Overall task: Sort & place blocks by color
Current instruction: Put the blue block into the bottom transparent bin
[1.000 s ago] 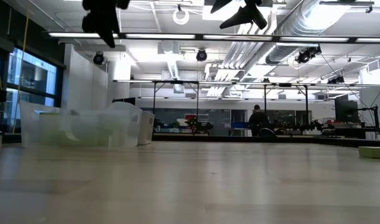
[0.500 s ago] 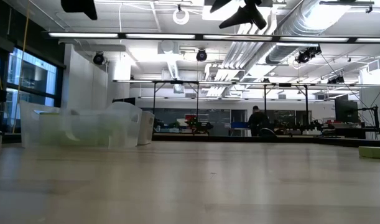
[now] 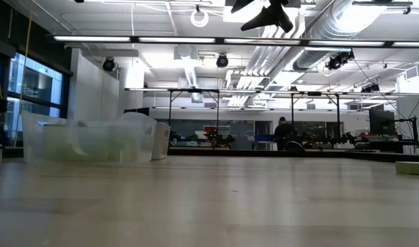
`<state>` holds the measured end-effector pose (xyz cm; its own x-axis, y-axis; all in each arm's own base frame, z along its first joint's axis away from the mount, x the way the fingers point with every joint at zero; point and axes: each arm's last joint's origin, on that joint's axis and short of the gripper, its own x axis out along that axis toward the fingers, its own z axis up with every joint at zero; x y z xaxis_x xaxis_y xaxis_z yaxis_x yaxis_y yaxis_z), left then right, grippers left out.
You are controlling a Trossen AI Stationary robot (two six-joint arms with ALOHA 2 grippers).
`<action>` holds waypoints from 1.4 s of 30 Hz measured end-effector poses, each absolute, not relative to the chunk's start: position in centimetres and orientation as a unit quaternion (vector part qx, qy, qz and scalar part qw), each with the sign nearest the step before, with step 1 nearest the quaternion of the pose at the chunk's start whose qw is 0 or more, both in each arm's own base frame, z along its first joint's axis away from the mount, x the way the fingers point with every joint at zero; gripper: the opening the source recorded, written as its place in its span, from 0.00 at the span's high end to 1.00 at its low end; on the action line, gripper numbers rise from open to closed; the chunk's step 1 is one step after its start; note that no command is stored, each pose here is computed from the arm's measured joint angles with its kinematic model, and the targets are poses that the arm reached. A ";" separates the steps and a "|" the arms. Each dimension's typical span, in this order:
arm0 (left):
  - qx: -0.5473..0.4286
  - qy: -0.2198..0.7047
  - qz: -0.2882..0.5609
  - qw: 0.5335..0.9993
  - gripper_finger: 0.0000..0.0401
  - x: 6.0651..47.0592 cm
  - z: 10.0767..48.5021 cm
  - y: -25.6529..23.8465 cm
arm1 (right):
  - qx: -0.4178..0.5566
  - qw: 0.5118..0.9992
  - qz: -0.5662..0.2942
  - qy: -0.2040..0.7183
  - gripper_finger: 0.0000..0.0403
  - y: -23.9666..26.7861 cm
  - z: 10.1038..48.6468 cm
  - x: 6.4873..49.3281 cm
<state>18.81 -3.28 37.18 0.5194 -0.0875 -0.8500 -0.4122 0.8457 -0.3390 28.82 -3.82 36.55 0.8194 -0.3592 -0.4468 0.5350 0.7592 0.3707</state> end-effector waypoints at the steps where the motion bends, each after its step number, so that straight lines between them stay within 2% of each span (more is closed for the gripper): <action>1: -0.251 0.485 0.097 0.832 0.58 18.9 36.9 -3.7 | 0.248 0.921 -0.243 0.177 0.46 -3.8 36.5 28.8; 13: -0.172 0.524 0.097 0.828 0.58 20.4 32.3 -9.3 | 0.246 0.919 -0.246 0.183 0.46 -3.8 36.4 28.8; 26: -0.097 0.567 0.078 0.814 0.58 23.1 27.0 -14.7 | 0.258 0.888 -0.275 0.263 0.46 -3.7 34.9 27.8; 32: -0.054 0.579 0.101 0.807 0.58 24.0 24.4 -16.3 | 0.255 0.888 -0.275 0.268 0.46 -3.7 34.9 27.7; 42: -0.087 0.580 0.108 0.803 0.58 25.5 21.7 -18.3 | 0.254 0.888 -0.273 0.270 0.46 -3.7 34.8 27.7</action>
